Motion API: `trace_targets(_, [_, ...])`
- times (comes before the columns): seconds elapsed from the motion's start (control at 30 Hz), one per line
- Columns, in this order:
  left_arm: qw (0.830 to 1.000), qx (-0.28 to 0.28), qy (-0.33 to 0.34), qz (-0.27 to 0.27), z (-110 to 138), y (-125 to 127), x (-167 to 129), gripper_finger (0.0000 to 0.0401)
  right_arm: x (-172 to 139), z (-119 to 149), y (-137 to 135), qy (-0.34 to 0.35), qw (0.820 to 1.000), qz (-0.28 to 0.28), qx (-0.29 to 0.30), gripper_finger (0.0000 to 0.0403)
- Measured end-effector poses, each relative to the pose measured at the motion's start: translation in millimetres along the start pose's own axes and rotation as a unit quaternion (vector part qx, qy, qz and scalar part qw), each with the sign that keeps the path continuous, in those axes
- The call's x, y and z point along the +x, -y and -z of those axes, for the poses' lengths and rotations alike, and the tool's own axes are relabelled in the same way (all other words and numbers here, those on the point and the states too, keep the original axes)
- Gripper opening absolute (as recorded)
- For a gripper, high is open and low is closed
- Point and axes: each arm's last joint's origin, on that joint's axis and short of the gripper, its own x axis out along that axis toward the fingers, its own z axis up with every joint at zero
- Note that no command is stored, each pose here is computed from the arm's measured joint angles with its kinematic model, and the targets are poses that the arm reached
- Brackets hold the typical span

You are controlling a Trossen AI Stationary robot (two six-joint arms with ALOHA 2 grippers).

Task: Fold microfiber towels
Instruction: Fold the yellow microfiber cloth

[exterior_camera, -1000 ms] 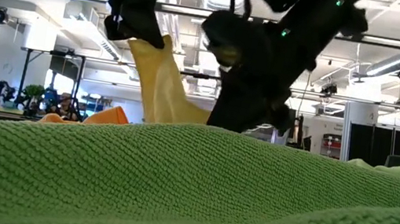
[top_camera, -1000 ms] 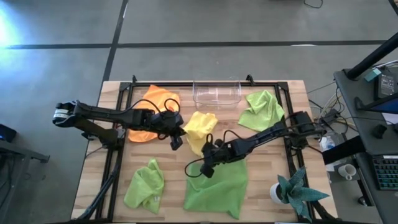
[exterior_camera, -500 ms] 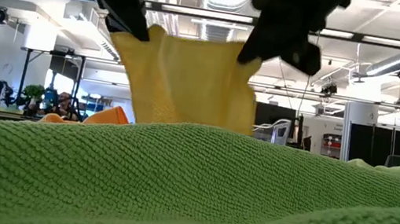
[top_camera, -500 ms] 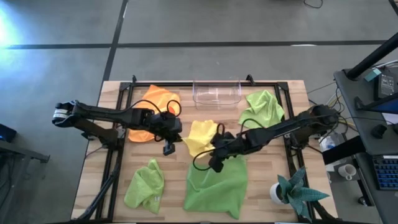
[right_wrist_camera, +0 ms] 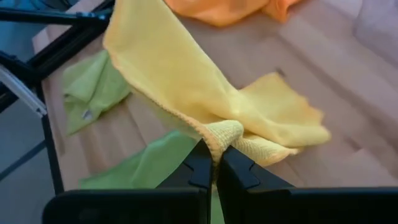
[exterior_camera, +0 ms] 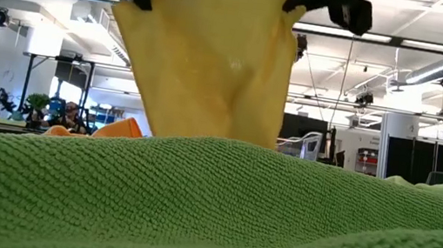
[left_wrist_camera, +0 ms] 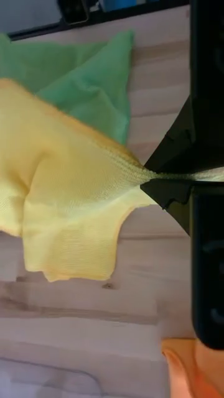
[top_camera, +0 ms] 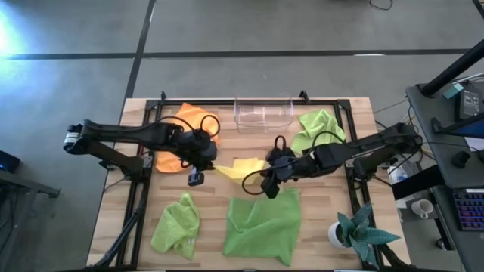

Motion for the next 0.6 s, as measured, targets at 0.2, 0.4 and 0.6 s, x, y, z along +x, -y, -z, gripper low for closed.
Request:
trace_targets(0.2, [1.000,0.002,0.008,0.000,-10.6,3.4,-22.9,0.0000,-22.4,-20.9,-11.7,0.023,0.998,-0.018,-0.051,0.0009])
trace_targets(0.4, [0.999,0.005,0.037,0.002,-22.5,6.5,-42.9,0.0000,-49.5,-41.3,-20.1,0.037,0.994,-0.027,-0.094,0.0009])
trace_targets(0.6, [1.000,0.003,0.024,0.001,-24.2,9.0,-62.6,0.0000,-65.7,-45.3,-15.0,0.005,0.994,0.002,-0.109,0.0009])
